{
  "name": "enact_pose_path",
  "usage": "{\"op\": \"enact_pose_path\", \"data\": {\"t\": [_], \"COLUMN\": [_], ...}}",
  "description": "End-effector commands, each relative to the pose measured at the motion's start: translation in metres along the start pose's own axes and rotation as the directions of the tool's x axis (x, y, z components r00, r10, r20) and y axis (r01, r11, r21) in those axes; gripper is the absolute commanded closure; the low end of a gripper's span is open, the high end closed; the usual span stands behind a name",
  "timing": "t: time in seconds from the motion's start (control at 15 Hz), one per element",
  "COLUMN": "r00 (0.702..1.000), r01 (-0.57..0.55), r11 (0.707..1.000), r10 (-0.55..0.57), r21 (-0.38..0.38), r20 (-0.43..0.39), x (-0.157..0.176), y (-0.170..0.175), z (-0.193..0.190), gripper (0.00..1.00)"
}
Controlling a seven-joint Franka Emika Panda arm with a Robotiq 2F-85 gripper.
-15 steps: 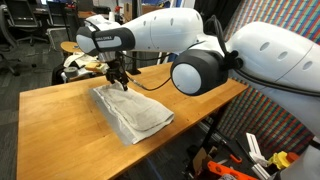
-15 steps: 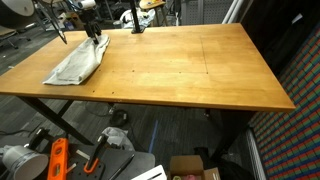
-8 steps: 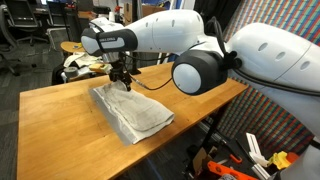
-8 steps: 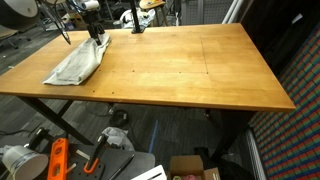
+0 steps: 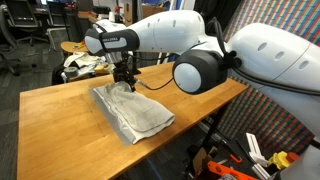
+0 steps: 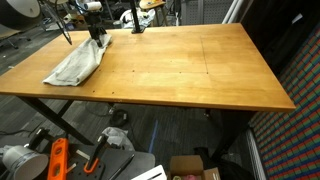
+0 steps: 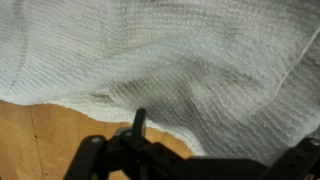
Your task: Fold the cloth on the table
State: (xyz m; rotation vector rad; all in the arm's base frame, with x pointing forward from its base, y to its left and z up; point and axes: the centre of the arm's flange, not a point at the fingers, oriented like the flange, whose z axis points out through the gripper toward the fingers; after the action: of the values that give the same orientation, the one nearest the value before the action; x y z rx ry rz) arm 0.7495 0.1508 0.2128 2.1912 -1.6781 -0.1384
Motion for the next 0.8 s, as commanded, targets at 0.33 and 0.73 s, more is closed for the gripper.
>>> {"op": "enact_pose_path", "data": {"t": [0.33,0.73], "r00": [0.999,0.997], "r01": [-0.040,-0.009], "r11": [0.999,1.000], "r10": [0.040,0.008], "r21": [0.000,-0.013], "r20": [-0.032,-0.070], "x": [0.018,0.031], "y": [-0.059,-0.055], "z": [-0.020,-0.018], "gripper": [0.00,0.00]}}
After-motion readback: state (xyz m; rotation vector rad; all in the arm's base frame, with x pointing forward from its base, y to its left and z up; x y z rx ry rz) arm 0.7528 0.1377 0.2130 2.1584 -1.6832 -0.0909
